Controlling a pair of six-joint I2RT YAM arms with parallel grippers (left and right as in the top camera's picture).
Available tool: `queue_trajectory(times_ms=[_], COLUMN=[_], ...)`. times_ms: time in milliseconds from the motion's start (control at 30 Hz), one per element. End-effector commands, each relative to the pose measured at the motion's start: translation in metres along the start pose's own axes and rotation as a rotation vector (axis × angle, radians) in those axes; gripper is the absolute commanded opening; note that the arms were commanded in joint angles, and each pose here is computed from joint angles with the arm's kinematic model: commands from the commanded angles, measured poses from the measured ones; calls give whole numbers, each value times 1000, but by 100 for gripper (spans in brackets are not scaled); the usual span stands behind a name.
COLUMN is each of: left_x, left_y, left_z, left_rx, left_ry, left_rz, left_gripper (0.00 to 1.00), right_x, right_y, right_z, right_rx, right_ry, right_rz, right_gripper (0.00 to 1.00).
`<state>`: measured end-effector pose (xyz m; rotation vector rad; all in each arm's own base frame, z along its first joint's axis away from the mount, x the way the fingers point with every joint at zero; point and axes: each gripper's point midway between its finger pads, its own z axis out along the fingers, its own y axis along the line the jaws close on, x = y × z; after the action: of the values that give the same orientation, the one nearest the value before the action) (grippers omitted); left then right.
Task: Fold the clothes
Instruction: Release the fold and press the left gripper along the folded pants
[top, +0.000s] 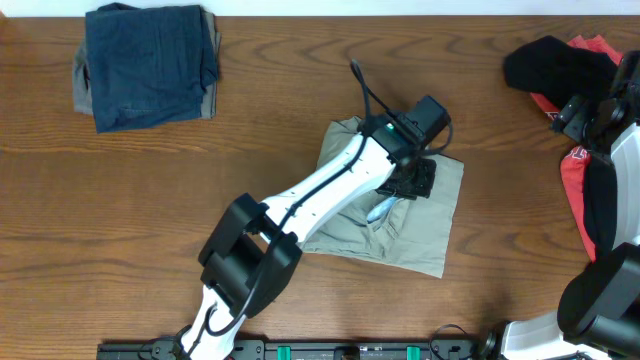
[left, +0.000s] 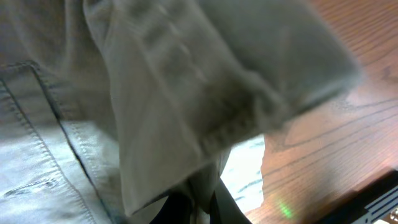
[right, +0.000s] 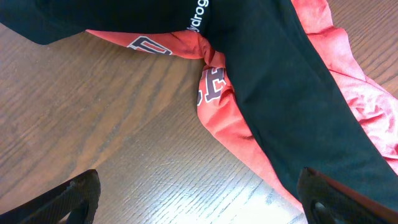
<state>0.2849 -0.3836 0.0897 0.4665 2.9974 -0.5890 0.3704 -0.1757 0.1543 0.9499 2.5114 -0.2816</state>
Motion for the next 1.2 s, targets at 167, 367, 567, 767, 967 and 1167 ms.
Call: queue_trajectory(times_ms=[167, 367, 567, 767, 967, 1167], left_x=[9, 15, 21, 6, 3, 31], left_y=[-36, -38, -28, 1, 41, 36], left_z=[15, 16, 4, -19, -25, -10], left_rx=[115, 108, 85, 67, 23, -10], left_ry=[25, 42, 65, 46, 94, 174], left_rz=[43, 48, 37, 0, -90, -72], left_gripper=[13, 45, 44, 44, 19, 6], right_x=[-3, -3, -3, -3, -3, -3], right_y=[-2, -2, -2, -2, -2, -2], right_z=[-2, -2, -2, -2, -2, -2], right_rx=[11, 11, 11, 11, 11, 11], right_ry=[-10, -10, -10, -10, -10, -10], right_rz=[-9, -9, -9, -9, -10, -10], right_gripper=[99, 99, 99, 99, 99, 99])
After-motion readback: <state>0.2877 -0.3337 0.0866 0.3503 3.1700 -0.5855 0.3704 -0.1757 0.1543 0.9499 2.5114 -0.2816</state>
